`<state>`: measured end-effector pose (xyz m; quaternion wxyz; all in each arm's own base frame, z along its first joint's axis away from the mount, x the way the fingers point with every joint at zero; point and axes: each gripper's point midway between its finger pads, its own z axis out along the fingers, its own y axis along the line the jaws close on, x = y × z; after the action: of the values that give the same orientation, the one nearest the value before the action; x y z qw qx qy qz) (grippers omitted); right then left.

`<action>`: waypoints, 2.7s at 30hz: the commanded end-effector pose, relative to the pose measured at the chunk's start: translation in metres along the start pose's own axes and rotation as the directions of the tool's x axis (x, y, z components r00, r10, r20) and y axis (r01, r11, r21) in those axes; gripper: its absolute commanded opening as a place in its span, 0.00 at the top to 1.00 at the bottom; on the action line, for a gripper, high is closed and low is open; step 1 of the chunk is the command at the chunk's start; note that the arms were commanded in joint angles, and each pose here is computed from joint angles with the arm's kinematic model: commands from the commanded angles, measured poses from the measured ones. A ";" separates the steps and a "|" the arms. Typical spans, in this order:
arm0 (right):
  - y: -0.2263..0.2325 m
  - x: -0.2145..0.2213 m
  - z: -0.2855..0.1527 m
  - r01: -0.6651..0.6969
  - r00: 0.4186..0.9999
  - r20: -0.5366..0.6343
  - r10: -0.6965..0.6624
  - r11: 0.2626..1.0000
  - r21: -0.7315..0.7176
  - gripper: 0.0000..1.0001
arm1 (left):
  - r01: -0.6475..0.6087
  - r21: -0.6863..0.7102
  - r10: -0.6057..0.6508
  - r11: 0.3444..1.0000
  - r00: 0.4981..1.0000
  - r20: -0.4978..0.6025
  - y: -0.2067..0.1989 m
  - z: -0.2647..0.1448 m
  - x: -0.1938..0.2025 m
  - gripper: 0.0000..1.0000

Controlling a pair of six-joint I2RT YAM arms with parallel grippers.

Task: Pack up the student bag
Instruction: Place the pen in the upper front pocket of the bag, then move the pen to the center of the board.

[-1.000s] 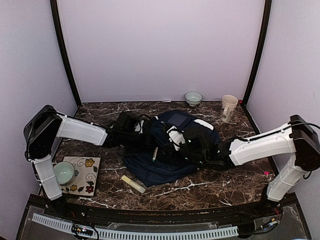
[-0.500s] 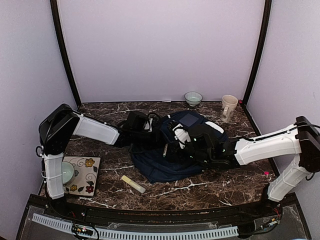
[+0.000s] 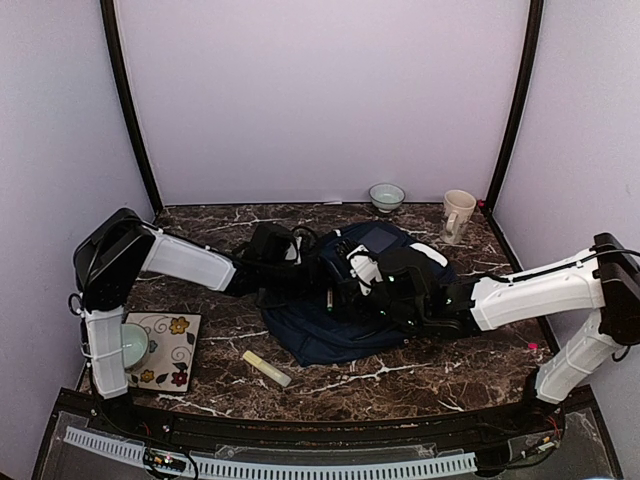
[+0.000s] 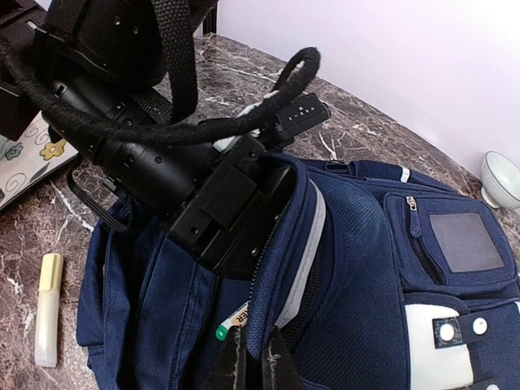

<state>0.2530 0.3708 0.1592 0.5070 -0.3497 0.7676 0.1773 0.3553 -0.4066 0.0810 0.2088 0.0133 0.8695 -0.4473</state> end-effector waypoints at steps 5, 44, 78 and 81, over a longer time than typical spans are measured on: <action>0.016 -0.023 -0.001 0.006 0.999 0.054 -0.004 0.999 -0.040 1.00 | -0.073 0.057 0.068 0.996 0.994 0.091 -0.037 -0.041 -0.009 0.37; 0.008 0.000 0.009 -0.048 0.999 -0.017 0.048 0.999 0.014 1.00 | -0.726 -0.313 0.705 0.612 0.681 -0.198 -0.004 -0.174 0.074 0.35; 0.025 0.002 -0.007 -0.099 0.994 0.035 0.104 0.987 -0.124 1.00 | -0.953 0.286 0.761 0.097 -0.114 -0.639 0.061 -0.161 0.184 0.42; 0.025 0.001 -0.009 -0.101 0.993 0.042 0.108 0.987 -0.128 1.00 | -0.944 0.306 0.751 0.123 -0.114 -0.650 0.068 -0.159 0.186 0.42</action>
<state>0.2376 0.3739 0.1335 0.4752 -0.3441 0.7821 0.2100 0.1475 -0.2749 0.0434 0.1377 0.7013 0.6990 -0.0231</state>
